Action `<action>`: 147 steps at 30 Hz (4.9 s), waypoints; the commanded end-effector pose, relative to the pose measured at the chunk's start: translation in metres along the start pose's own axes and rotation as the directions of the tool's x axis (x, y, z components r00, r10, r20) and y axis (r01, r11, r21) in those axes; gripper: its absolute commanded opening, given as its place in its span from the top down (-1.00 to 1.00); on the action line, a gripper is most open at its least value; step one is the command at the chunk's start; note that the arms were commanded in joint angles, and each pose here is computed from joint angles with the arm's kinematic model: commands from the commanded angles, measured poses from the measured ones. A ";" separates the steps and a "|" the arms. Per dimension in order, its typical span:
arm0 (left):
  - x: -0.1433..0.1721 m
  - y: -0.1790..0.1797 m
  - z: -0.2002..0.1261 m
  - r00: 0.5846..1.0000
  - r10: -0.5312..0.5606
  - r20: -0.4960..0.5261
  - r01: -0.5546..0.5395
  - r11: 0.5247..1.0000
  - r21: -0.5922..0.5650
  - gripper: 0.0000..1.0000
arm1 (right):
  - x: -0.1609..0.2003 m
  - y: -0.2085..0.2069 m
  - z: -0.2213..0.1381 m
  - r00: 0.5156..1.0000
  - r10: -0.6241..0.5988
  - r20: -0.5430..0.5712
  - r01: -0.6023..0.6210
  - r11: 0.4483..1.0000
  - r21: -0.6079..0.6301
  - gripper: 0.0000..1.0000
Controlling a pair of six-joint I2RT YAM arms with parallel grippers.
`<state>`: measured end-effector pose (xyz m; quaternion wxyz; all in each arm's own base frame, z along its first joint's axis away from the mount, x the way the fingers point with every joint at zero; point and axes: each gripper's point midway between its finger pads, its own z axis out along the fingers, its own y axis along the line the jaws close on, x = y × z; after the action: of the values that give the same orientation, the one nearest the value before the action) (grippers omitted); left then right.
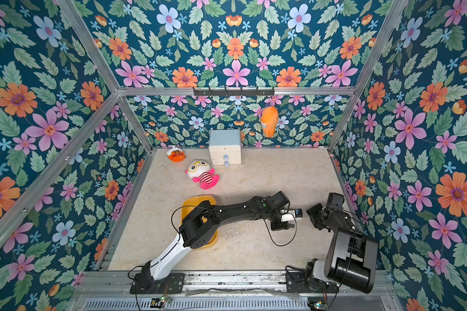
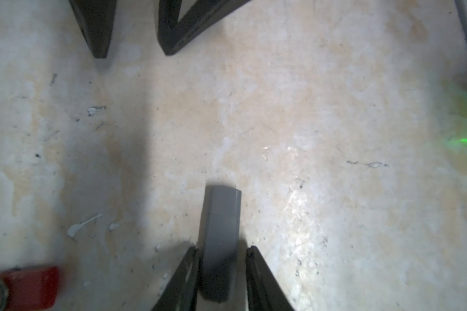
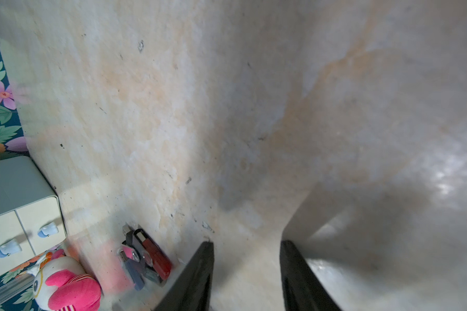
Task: Put the usb flash drive into the storage box
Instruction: Pick up the USB flash from the center of the board, then place the USB flash in the storage box, then pick up the USB flash from the center of the board.
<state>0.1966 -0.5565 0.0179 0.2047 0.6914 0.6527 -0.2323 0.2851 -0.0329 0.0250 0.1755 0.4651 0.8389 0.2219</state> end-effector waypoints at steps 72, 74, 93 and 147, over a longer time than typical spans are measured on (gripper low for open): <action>0.275 0.059 -0.230 0.113 -0.863 0.493 0.916 -0.102 -0.388 0.68 | 0.032 0.001 0.024 0.990 0.008 -0.140 -0.008 1.000 0.001 0.06; 0.278 0.059 -0.229 0.111 -0.866 0.487 0.911 -0.107 -0.398 0.64 | 0.032 0.001 0.024 0.990 0.010 -0.141 -0.009 1.000 0.002 0.07; 0.253 0.052 -0.270 0.138 -0.844 0.519 0.926 -0.075 -0.369 -0.11 | 0.033 0.004 0.023 0.990 -0.011 -0.139 0.011 1.000 0.003 0.06; 0.298 0.027 -0.399 0.324 -0.719 0.615 0.836 -0.087 -0.543 -0.55 | 0.172 0.148 0.069 0.674 -0.668 -0.316 0.738 0.583 0.340 -0.08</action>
<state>0.2551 -0.0820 0.1622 0.3556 -0.0265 0.9341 -0.0162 0.3362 0.2076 0.0340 0.0773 0.0898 0.9929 0.0046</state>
